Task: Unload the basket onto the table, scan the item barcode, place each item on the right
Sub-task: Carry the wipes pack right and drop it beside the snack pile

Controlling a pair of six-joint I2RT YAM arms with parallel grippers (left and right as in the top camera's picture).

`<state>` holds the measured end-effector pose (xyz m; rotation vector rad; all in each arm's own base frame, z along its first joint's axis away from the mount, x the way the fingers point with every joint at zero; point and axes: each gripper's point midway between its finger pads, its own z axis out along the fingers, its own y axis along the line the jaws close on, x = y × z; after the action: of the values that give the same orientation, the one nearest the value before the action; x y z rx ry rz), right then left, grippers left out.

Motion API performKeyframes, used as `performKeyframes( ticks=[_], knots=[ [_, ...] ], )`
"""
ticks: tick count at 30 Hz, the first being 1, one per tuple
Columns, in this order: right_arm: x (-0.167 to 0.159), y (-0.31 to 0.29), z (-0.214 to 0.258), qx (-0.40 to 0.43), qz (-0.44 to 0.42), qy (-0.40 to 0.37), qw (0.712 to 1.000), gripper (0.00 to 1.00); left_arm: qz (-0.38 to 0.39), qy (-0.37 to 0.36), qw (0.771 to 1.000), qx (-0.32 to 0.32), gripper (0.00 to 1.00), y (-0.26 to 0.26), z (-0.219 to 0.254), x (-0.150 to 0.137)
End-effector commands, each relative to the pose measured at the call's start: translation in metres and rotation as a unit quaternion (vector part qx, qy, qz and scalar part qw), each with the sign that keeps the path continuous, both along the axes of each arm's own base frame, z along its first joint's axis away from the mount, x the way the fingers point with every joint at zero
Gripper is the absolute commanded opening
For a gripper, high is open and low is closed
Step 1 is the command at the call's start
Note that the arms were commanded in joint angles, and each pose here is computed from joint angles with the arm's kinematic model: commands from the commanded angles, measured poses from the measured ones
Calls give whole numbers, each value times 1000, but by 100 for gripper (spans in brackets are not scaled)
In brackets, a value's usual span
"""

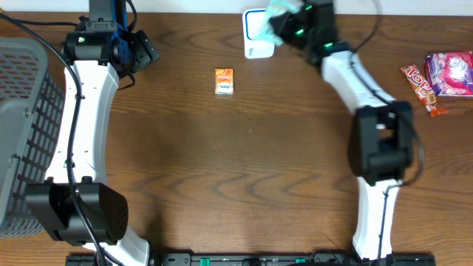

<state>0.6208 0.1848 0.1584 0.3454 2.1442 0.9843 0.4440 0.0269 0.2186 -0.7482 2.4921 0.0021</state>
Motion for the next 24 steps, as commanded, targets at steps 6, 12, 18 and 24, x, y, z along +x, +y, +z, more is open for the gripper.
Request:
performKeyframes(
  ticks=[6, 12, 18, 24],
  knots=[
    [-29, -200, 71, -155, -205, 22, 966, 1, 2, 3, 1000, 8, 98, 3, -2, 0],
    [-109, -358, -1, -312, -299, 207, 878, 1, 2, 3, 1000, 8, 98, 3, -2, 0],
    [-154, -430, -48, -317, -331, 297, 838, 11, 2, 3, 1000, 8, 98, 3, -2, 0],
    [-171, -445, -67, -276, -327, 327, 843, 86, 2, 3, 1000, 9, 98, 3, -2, 0]
  ],
)
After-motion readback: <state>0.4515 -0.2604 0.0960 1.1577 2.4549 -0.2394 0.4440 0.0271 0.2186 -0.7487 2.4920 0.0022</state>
